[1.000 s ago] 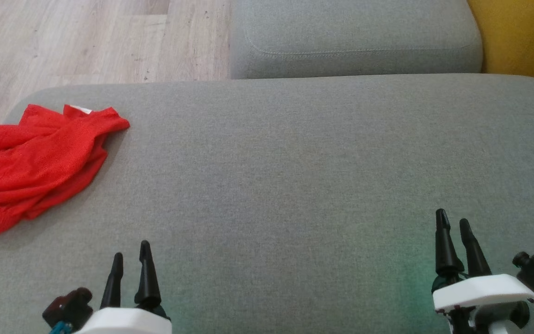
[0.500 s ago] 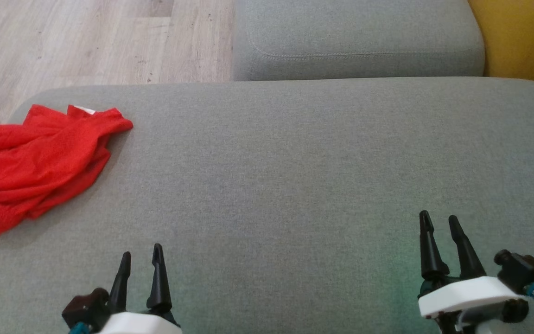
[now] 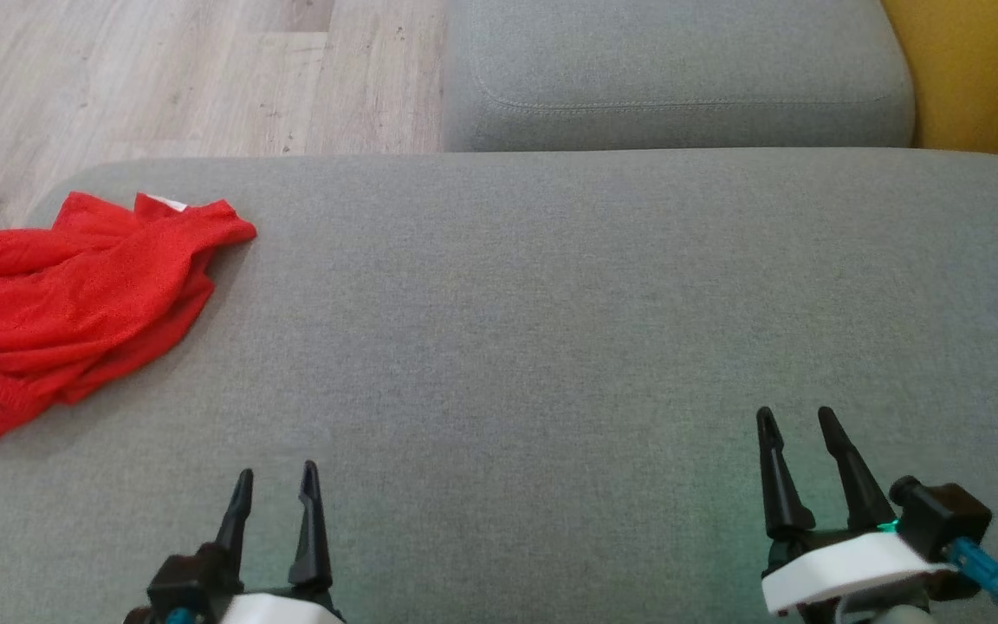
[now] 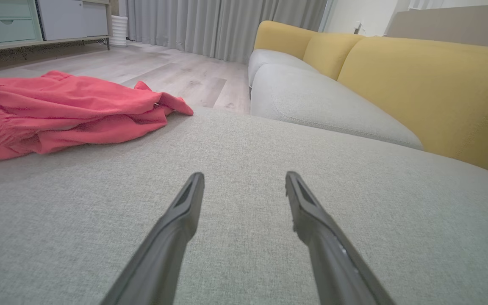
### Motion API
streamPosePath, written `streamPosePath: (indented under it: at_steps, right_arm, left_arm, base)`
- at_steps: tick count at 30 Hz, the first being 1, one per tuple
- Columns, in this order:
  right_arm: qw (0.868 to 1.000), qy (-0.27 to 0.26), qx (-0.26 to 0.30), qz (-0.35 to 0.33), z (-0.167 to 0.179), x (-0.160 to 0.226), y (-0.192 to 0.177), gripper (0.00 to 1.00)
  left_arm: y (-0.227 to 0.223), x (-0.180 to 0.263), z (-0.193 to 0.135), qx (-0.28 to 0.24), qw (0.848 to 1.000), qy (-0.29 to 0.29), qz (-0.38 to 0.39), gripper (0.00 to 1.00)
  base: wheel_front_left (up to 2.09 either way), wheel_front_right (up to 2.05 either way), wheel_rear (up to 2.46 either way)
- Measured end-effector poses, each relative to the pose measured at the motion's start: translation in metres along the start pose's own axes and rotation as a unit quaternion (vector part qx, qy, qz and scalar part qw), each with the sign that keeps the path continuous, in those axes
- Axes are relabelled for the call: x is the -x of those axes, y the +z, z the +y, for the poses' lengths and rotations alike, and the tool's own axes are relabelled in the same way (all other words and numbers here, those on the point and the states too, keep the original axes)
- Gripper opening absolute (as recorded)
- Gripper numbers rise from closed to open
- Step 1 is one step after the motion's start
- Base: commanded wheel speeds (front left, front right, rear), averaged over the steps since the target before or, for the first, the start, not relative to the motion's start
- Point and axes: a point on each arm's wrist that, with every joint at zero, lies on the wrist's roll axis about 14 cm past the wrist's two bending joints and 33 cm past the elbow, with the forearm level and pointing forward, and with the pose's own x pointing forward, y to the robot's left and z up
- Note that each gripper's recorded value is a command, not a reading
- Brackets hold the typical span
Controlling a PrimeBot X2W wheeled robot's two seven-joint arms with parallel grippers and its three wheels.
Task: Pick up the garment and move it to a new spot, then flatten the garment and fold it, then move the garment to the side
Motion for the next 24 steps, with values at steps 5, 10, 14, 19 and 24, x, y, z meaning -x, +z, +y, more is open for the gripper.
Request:
streamPosePath:
  at_steps: [5, 10, 14, 19, 24]
  right_arm:
    - [1.000, 0.012, 0.028, 0.000, 0.006, 0.000, -0.001, 1.00]
    - [0.998, 0.023, 0.055, 0.002, 0.010, -0.001, -0.004, 1.00]
    - [0.997, 0.031, 0.075, 0.000, 0.013, -0.001, -0.005, 1.00]
    - [0.995, 0.040, 0.095, 0.000, 0.017, -0.001, -0.006, 1.00]
    - [0.995, 0.039, 0.094, 0.002, 0.017, -0.001, -0.007, 1.00]
  left_arm:
    - [0.000, 0.001, -0.003, -0.025, 1.000, -0.006, -0.004, 1.00]
    - [-0.001, 0.003, -0.001, -0.050, 0.999, -0.003, -0.006, 1.00]
    - [-0.006, 0.007, 0.001, -0.070, 0.998, -0.002, -0.001, 1.00]
    - [-0.006, 0.008, 0.002, -0.091, 0.996, -0.002, 0.000, 1.00]
    - [-0.008, 0.008, 0.003, -0.092, 0.996, -0.001, 0.005, 1.00]
  base:
    - [0.00, 0.00, 0.00]
    - [0.00, 0.00, 0.00]
    - [0.00, 0.00, 0.00]
    - [0.00, 0.00, 0.00]
    - [0.00, 0.00, 0.00]
